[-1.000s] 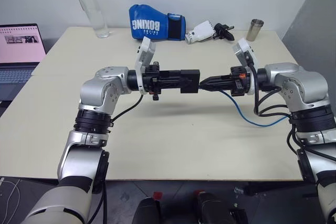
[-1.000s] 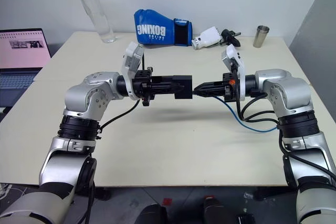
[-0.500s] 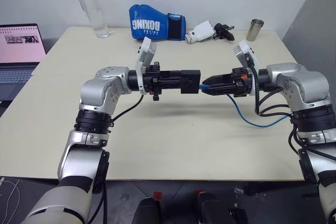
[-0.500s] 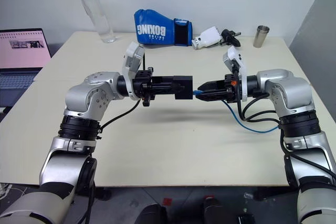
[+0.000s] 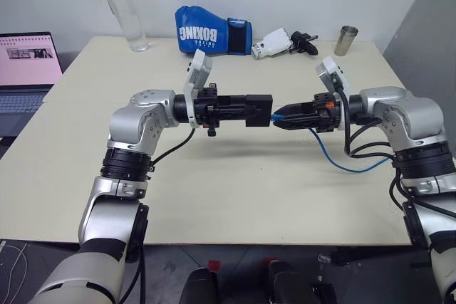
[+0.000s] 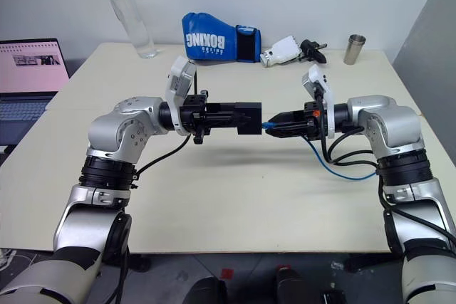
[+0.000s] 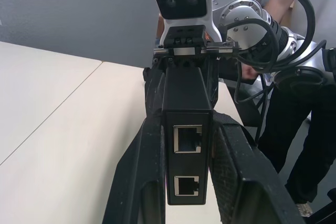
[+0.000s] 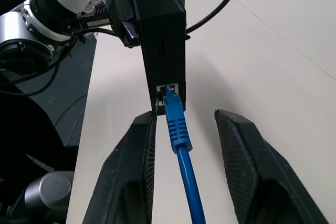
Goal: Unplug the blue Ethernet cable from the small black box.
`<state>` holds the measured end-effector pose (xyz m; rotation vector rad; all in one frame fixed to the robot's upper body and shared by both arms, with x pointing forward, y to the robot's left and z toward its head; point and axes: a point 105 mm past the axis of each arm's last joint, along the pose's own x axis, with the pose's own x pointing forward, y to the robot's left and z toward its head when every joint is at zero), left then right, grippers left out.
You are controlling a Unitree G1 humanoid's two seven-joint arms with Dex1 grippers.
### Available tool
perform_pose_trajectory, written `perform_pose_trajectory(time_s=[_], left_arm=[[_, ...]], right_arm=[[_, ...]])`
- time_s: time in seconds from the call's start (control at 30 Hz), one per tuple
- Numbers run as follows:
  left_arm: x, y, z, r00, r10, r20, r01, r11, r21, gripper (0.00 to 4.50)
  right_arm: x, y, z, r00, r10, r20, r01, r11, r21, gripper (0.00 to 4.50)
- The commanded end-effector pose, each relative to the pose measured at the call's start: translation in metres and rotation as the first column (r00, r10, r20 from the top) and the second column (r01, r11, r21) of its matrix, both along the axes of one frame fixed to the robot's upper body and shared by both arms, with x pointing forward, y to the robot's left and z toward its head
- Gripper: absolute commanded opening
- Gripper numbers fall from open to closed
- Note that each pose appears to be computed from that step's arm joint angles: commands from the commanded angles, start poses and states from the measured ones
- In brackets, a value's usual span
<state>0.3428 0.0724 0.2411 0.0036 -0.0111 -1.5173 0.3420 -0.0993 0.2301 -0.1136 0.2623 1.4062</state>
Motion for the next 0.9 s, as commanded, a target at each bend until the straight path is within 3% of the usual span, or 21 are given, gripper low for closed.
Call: perform_pose_trajectory(time_s=[0.03, 0.17, 0.5, 0.57, 0.7, 0.9], left_arm=[[-0.0035, -0.0027, 0.0174, 0.998, -0.017, 0.067, 0.018, 1.0, -0.017, 0.79], [-0.0035, -0.0019, 0.0165, 0.998, -0.015, 0.067, 0.016, 1.0, -0.017, 0.79], [-0.0036, -0.0023, 0.0161, 0.997, -0.018, 0.07, 0.019, 1.0, -0.014, 0.79], [-0.0034, -0.0022, 0.0161, 0.997, -0.018, 0.07, 0.019, 1.0, -0.013, 0.79], [-0.0036, -0.0026, 0.0163, 0.997, -0.02, 0.07, 0.021, 1.0, -0.012, 0.79], [-0.0037, -0.0025, 0.0164, 0.997, -0.022, 0.071, 0.022, 1.0, -0.009, 0.79]], right_arm=[[-0.0036, 0.0009, 0.0158, 0.999, 0.025, 0.033, -0.026, 0.999, 0.021, 0.84], [-0.0048, 0.0005, 0.0164, 0.999, 0.031, 0.022, -0.032, 0.999, 0.023, 0.03], [-0.0064, -0.0006, 0.0168, 0.999, 0.038, 0.014, -0.038, 0.999, 0.019, 0.02], [-0.0076, -0.0006, 0.017, 0.999, 0.043, 0.008, -0.043, 0.999, 0.02, 0.72], [-0.0076, 0.0002, 0.0181, 0.999, 0.039, 0.003, -0.04, 0.999, 0.028, 1.49], [-0.0078, 0.0028, 0.021, 0.999, 0.041, -0.006, -0.04, 0.998, 0.044, 1.49]])
